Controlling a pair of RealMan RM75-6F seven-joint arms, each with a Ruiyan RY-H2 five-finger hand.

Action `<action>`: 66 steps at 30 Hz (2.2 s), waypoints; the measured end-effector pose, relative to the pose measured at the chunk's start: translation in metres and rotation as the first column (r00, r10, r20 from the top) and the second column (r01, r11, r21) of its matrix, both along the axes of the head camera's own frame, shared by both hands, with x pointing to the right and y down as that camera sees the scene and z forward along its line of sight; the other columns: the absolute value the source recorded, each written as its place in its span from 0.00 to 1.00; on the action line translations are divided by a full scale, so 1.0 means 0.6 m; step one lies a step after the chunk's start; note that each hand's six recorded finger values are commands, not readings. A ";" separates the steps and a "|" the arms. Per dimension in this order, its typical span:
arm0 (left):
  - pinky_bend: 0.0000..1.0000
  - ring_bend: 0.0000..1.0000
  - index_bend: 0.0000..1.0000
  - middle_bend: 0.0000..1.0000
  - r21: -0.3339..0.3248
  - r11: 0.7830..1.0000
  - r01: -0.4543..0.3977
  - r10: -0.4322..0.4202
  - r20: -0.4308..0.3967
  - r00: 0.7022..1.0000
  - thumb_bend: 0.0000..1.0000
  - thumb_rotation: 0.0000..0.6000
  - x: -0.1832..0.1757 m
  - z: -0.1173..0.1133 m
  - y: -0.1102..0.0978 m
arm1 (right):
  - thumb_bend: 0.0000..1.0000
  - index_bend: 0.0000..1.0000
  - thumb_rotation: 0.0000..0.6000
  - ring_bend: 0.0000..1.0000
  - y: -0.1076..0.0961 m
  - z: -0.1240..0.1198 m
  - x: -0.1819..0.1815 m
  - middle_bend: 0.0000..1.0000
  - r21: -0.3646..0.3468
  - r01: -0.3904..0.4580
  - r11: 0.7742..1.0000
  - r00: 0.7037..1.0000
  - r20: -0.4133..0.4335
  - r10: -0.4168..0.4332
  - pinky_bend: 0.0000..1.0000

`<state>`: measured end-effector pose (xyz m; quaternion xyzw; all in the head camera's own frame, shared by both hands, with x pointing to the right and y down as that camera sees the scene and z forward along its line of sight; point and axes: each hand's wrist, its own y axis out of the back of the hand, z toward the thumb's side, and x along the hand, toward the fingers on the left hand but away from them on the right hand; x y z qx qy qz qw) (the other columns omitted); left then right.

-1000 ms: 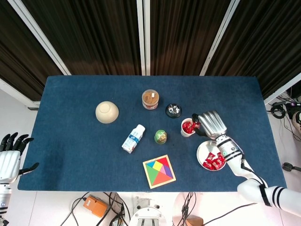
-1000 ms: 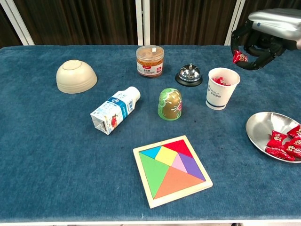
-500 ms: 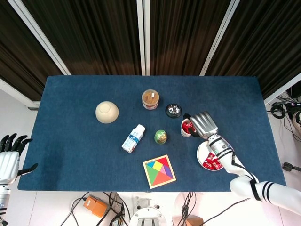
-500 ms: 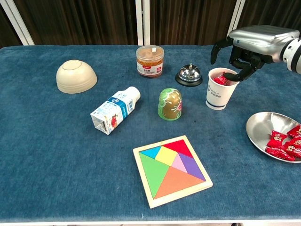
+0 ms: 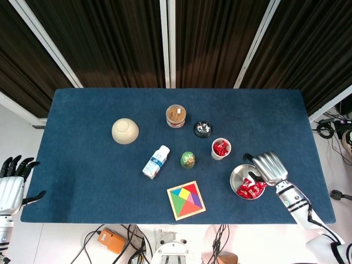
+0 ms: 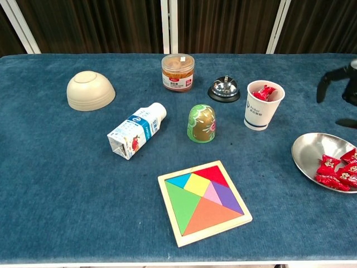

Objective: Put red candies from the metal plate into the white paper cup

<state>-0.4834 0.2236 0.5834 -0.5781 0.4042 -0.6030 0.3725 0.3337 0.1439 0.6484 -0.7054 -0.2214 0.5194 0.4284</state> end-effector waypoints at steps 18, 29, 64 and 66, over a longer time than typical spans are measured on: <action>0.00 0.03 0.23 0.15 0.006 1.000 -0.001 0.001 0.009 1.000 0.00 1.00 0.002 -0.007 0.001 | 0.36 0.48 1.00 1.00 0.054 0.074 0.000 0.96 -0.124 0.070 0.990 0.994 -0.075 -0.080 1.00; 0.00 0.03 0.23 0.15 0.006 1.000 0.002 -0.002 0.007 1.000 0.00 1.00 0.000 -0.005 0.001 | 0.36 0.52 1.00 1.00 0.065 0.090 -0.013 0.96 -0.147 0.094 0.985 0.992 -0.071 -0.106 1.00; 0.00 0.03 0.23 0.15 0.001 1.000 0.004 -0.004 0.014 1.000 0.00 1.00 -0.001 -0.005 0.001 | 0.55 0.60 1.00 1.00 -0.125 0.030 -0.153 0.96 0.006 0.025 1.000 0.991 0.129 -0.026 1.00; 0.00 0.03 0.23 0.15 0.000 1.000 0.007 -0.007 0.015 1.000 0.00 1.00 -0.003 -0.005 0.002 | 0.55 0.59 1.00 1.00 -0.126 0.040 -0.161 0.96 0.001 0.029 1.000 0.992 0.126 -0.029 1.00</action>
